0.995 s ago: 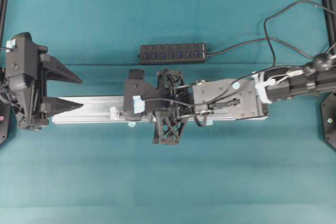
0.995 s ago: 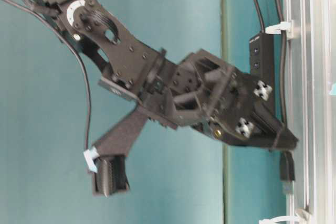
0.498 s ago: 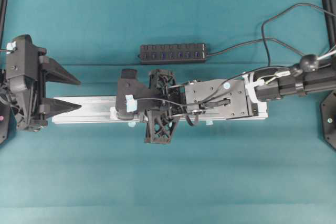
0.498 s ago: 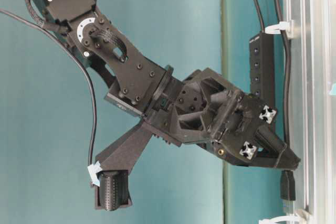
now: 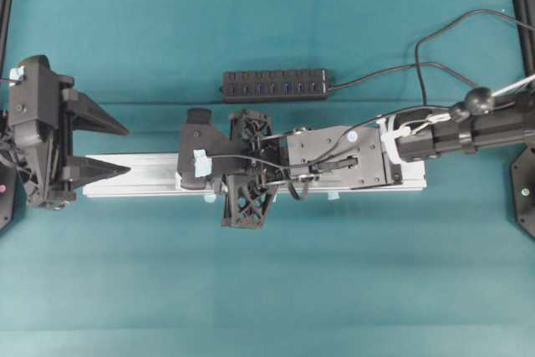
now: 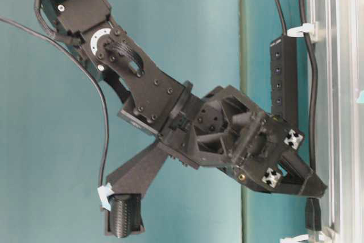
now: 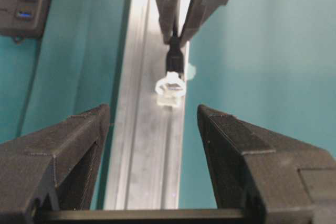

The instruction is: Pass the USB cable through three rings with both arms.

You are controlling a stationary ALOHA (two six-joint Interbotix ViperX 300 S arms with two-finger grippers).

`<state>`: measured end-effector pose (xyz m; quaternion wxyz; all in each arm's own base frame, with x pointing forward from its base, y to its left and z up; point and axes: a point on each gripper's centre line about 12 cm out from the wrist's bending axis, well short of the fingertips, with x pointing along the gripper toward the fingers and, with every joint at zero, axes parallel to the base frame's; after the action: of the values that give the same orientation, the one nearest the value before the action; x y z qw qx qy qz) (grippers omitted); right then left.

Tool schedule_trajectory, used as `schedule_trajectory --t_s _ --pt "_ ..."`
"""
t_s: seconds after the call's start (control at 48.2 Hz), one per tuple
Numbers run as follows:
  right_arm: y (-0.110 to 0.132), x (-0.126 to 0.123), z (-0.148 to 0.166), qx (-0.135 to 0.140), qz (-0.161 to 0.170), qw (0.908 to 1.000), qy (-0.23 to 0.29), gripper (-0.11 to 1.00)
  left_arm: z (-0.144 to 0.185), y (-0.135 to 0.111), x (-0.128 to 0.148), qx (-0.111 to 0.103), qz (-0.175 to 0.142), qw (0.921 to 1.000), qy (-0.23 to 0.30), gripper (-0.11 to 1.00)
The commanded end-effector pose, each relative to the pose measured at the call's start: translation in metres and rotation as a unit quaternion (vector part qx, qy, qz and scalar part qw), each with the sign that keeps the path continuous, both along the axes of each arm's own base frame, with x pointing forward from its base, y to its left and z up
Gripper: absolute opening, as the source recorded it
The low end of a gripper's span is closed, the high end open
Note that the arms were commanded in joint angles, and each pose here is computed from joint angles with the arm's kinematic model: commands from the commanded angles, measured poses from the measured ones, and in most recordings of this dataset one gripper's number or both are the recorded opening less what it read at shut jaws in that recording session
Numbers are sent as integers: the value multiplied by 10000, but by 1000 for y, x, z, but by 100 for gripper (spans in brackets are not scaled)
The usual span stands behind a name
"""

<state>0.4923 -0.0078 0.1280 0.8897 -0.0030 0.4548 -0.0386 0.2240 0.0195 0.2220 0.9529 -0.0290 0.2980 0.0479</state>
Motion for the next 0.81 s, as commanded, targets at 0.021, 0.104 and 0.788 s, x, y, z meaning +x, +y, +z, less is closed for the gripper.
schedule_trajectory --t_s 0.021,0.104,0.788 --pt "-3 5 9 38 -64 9999 -156 -6 4 0 2 20 -15 10000 -83 69" --pt "-4 5 9 35 -71 9998 -170 -6 4 0 2 20 -15 10000 -83 69" --pt "-2 20 15 43 -35 9992 -391 -6 0 -1 -3 7 -7 10000 -76 69"
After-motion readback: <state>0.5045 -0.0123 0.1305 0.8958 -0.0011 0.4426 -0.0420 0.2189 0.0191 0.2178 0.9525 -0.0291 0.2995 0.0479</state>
